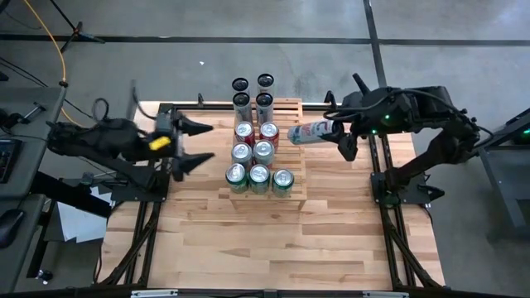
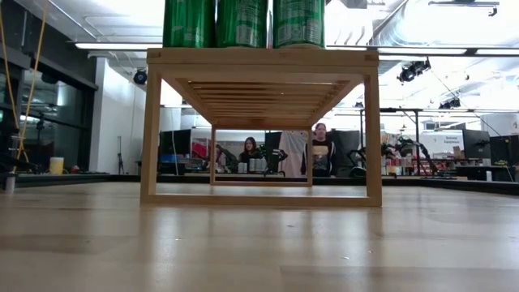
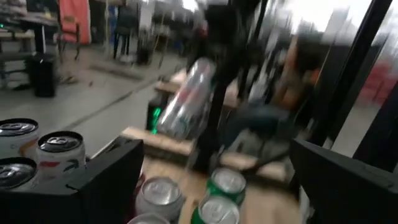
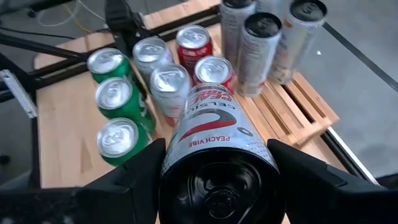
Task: Place canned beverage on shelf
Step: Put the white pink soda can on the shelf aligned with the other white pink soda cans
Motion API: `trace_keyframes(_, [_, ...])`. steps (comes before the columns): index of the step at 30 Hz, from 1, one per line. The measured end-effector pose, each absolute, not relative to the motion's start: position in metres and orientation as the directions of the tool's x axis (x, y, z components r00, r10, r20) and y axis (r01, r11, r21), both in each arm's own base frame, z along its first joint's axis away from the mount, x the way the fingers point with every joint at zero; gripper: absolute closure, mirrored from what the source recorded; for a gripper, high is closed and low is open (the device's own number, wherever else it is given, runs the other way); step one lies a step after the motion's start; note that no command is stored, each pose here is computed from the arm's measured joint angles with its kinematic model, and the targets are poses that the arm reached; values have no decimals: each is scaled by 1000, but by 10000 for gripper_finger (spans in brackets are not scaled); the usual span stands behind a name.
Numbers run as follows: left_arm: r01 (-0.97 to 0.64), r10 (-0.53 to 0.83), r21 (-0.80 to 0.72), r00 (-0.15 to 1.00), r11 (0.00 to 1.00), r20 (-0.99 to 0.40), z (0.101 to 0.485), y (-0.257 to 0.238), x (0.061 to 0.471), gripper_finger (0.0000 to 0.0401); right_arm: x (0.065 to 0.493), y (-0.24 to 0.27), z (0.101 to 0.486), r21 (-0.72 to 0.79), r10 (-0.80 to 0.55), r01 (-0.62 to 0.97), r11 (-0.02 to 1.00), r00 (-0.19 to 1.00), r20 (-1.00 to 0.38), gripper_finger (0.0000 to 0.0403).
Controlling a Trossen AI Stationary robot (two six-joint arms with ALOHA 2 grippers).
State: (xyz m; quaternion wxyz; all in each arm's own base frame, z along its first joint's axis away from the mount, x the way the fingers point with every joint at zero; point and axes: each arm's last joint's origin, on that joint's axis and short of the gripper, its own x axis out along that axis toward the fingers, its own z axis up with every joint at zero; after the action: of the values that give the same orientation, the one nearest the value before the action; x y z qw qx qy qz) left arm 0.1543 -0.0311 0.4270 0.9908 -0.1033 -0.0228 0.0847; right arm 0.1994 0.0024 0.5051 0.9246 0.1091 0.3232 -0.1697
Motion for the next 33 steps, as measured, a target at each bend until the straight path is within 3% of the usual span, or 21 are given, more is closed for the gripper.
trace_keyframes(5, [-181,175,-53,980,982,-94,447,-39,192,9,207,5,513,108,-175,285,952,800,-574,162])
trace_keyframes(11, [-178,185,68,976,982,-119,460,-44,231,9,214,10,523,139,-46,126,982,880,-474,162])
trace_keyframes(14, [-190,199,89,973,978,-115,466,-42,239,9,214,10,524,95,-70,128,987,883,-465,162])
trace_keyframes(16, [-209,220,96,966,973,-134,471,-39,239,9,214,5,524,32,-174,211,977,872,-457,162])
trace_keyframes(19, [-251,260,75,956,965,-136,484,-35,227,9,214,-7,524,-61,-352,364,929,823,-446,162])
trace_keyframes(22, [-273,275,38,955,961,-111,500,-30,206,9,223,-23,517,-91,-438,452,887,765,-473,162])
trace_keyframes(29, [-265,255,-89,961,960,-108,512,-20,156,9,247,-72,479,-150,-494,569,809,520,-697,162])
trace_keyframes(33, [-256,243,-80,959,963,-143,508,-15,134,9,254,-94,462,-69,-427,623,779,446,-787,162])
